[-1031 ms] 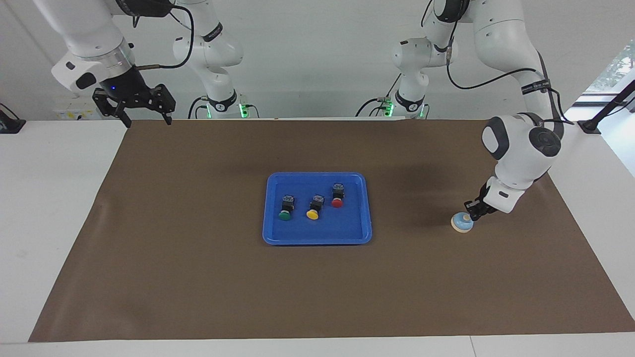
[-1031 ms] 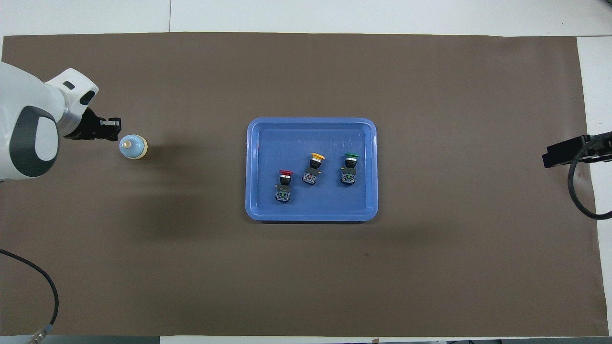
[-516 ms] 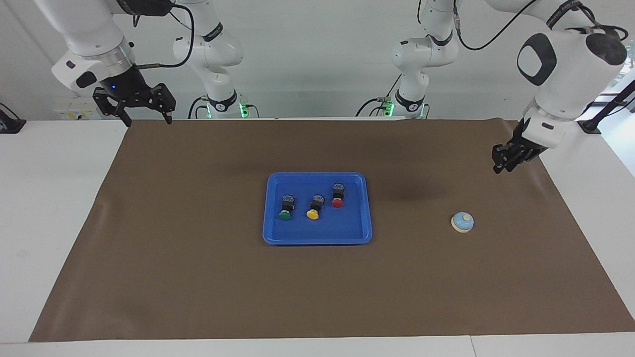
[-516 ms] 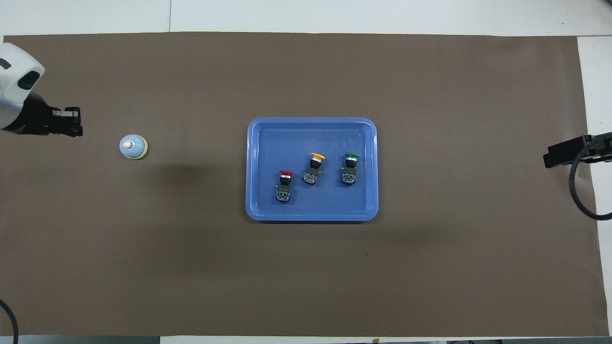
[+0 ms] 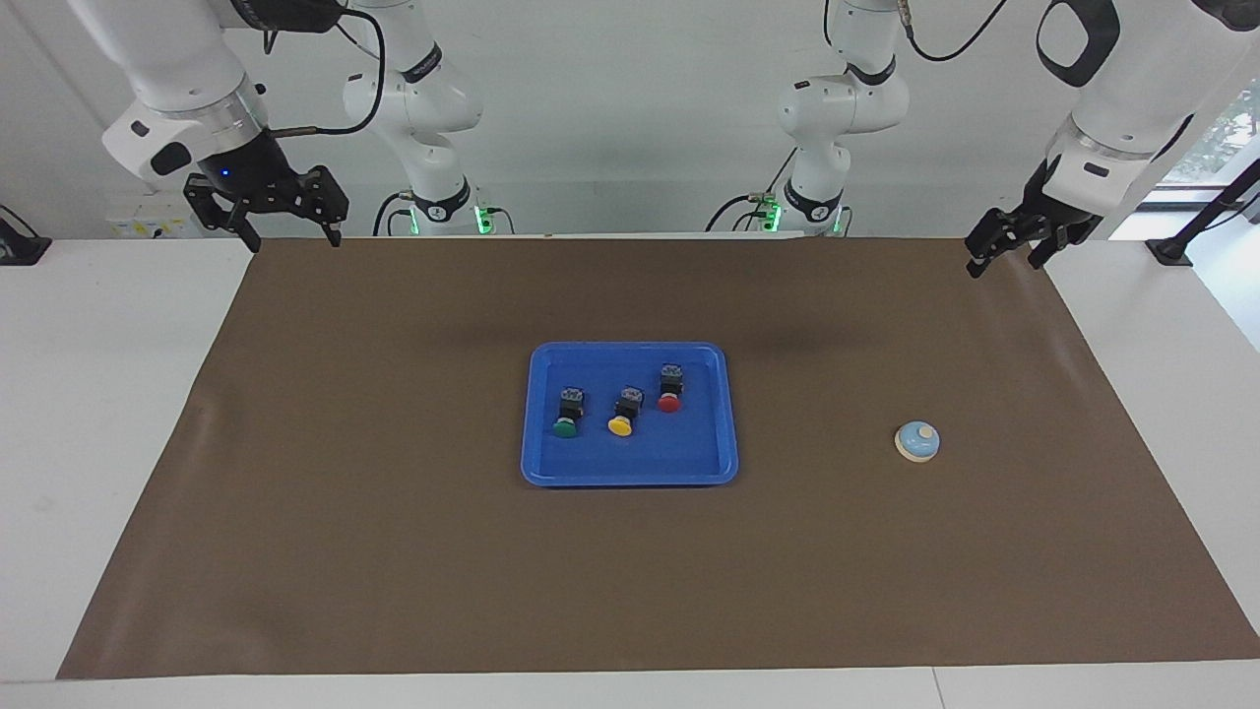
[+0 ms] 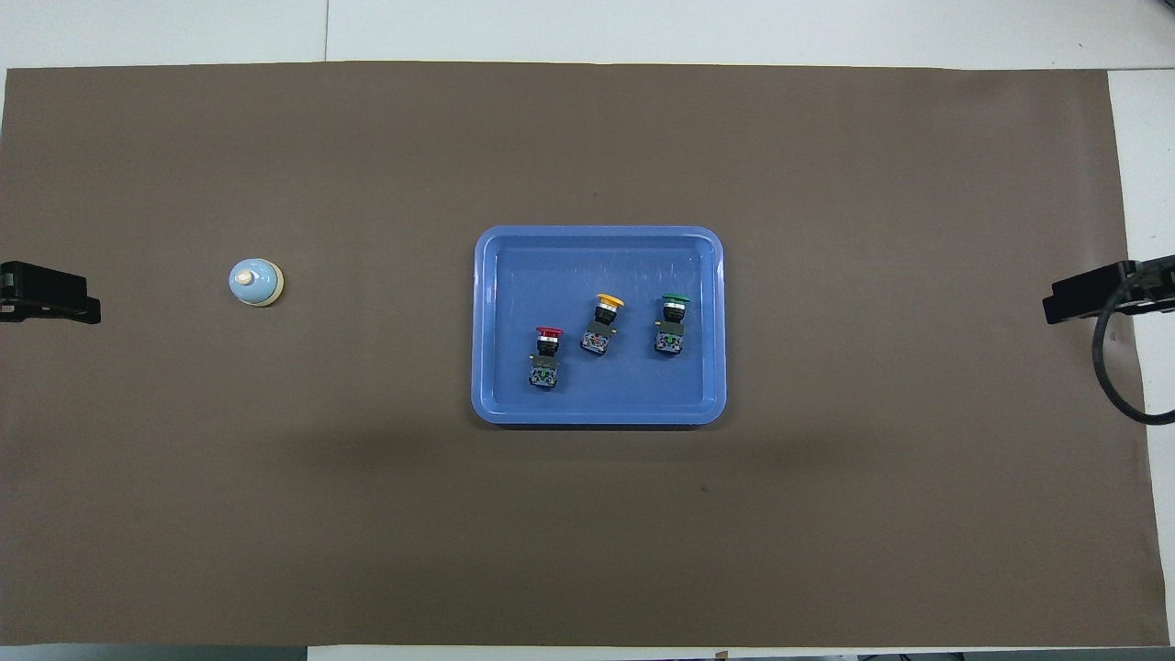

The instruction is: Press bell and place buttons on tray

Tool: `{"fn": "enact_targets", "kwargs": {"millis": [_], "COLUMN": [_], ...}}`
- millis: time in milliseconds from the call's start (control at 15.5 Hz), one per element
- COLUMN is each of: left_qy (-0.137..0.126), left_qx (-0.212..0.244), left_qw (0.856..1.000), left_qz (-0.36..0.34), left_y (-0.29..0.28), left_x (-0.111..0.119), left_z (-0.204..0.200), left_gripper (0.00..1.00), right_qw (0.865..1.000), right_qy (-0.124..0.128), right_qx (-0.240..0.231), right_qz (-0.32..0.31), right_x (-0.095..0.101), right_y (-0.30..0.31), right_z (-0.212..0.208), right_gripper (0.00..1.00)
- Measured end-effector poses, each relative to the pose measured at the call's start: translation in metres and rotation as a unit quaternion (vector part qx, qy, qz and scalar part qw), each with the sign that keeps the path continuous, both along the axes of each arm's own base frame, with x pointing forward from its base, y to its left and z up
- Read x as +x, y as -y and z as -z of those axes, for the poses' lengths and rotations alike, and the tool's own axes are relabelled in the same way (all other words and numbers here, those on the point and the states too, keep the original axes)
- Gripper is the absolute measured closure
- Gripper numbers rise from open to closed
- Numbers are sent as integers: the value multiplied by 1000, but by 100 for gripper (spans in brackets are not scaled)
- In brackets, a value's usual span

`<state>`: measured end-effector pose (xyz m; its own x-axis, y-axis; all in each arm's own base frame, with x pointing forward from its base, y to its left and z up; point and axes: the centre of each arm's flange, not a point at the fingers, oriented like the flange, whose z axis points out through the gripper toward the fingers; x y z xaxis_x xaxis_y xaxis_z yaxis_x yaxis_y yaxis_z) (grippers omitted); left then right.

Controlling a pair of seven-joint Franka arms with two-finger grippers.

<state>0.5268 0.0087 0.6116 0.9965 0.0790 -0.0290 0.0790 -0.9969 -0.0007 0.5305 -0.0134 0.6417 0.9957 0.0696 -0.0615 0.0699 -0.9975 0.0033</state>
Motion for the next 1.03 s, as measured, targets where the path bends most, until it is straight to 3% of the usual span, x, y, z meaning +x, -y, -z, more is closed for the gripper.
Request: {"fn": "enact_targets", "kwargs": {"millis": [580,1031], "left_qy": [-10,-34], "left_qx": [-24,-25], "left_qw": [1000,999], "left_qz": [4,10], "left_y": [10,11], "left_x": [-2,-8], "left_z": [2,4], "left_gripper": [0,0], "right_qw": [1000,1000], "right_qy": [0,0], "right_qx": [0,0], "right_qz": [0,0], "right_x": [0,0], "right_y": [0,0], "right_z": [0,0], "right_gripper": [0,0]}}
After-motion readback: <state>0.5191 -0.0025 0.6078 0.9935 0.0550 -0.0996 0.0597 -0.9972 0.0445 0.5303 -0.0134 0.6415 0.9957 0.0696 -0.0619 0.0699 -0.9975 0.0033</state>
